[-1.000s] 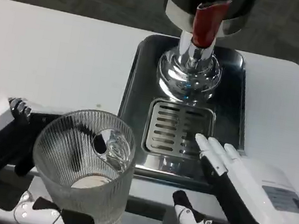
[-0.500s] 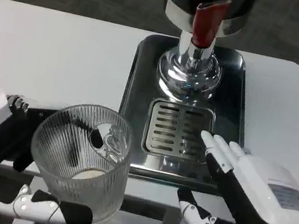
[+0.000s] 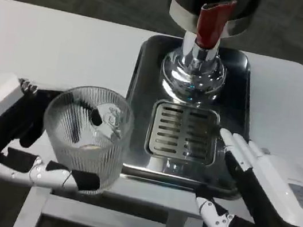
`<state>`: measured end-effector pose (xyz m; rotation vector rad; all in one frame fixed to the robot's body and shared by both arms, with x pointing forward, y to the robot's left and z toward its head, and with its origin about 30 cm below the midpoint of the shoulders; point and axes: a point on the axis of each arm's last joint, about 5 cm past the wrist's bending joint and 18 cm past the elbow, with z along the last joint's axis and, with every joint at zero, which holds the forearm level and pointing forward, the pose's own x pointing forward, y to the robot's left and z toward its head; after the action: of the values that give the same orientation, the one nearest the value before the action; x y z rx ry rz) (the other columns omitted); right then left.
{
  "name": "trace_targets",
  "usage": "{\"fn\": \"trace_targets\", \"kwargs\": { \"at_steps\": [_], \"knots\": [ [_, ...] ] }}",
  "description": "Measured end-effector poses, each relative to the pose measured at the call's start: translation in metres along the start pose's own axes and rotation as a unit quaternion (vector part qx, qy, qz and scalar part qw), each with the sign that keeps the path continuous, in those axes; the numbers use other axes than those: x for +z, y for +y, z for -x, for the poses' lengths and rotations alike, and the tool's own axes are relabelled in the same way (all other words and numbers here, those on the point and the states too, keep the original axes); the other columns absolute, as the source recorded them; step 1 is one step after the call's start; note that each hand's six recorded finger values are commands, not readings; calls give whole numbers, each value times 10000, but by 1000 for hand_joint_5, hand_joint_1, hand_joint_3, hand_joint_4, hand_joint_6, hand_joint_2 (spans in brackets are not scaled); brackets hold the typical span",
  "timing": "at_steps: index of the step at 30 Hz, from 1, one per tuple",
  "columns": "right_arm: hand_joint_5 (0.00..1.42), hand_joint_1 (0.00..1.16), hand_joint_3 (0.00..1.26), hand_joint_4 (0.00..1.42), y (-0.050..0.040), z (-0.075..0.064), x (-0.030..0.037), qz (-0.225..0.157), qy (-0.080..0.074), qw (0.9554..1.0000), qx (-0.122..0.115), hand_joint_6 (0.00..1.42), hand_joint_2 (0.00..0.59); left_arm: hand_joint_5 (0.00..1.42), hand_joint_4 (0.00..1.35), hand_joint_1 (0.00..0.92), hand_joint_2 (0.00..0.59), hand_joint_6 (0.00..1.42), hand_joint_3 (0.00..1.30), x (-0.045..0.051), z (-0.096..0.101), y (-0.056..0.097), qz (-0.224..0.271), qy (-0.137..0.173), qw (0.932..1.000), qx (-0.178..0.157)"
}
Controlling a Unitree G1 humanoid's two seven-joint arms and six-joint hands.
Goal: Grasp the cup under the faucet to collect the drink, then remove the cup.
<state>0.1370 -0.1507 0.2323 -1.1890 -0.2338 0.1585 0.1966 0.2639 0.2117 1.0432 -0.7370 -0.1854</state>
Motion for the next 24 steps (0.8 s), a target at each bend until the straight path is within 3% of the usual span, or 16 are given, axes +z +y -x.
{"fn": "trace_targets", "kwargs": {
  "at_steps": [3, 8, 17, 24],
  "knots": [
    [0, 360, 0, 0, -14, 13, -21, -47, 64, 10000, -36, 17, 508, 1320, 1085, 433, 63, 1424, 915, -105, -174, -65, -114, 91, 9998, 97],
    [0, 360, 0, 0, -48, 36, -77, -107, 217, 9996, -121, 19, 508, 1320, 1085, 429, 65, 1424, 915, -202, -418, -203, -187, 158, 9996, 169],
    [0, 360, 0, 0, -75, 60, -122, -203, 265, 9993, -146, 29, 508, 1307, 1085, 423, 66, 1424, 915, -277, -635, -438, -198, 311, 9993, 91],
    [0, 359, 0, 0, -110, 86, -148, -251, 260, 9991, -209, 37, 508, 1306, 1069, 421, 67, 1424, 915, -285, -784, -532, -222, 317, 9992, -4]
  ]
}}
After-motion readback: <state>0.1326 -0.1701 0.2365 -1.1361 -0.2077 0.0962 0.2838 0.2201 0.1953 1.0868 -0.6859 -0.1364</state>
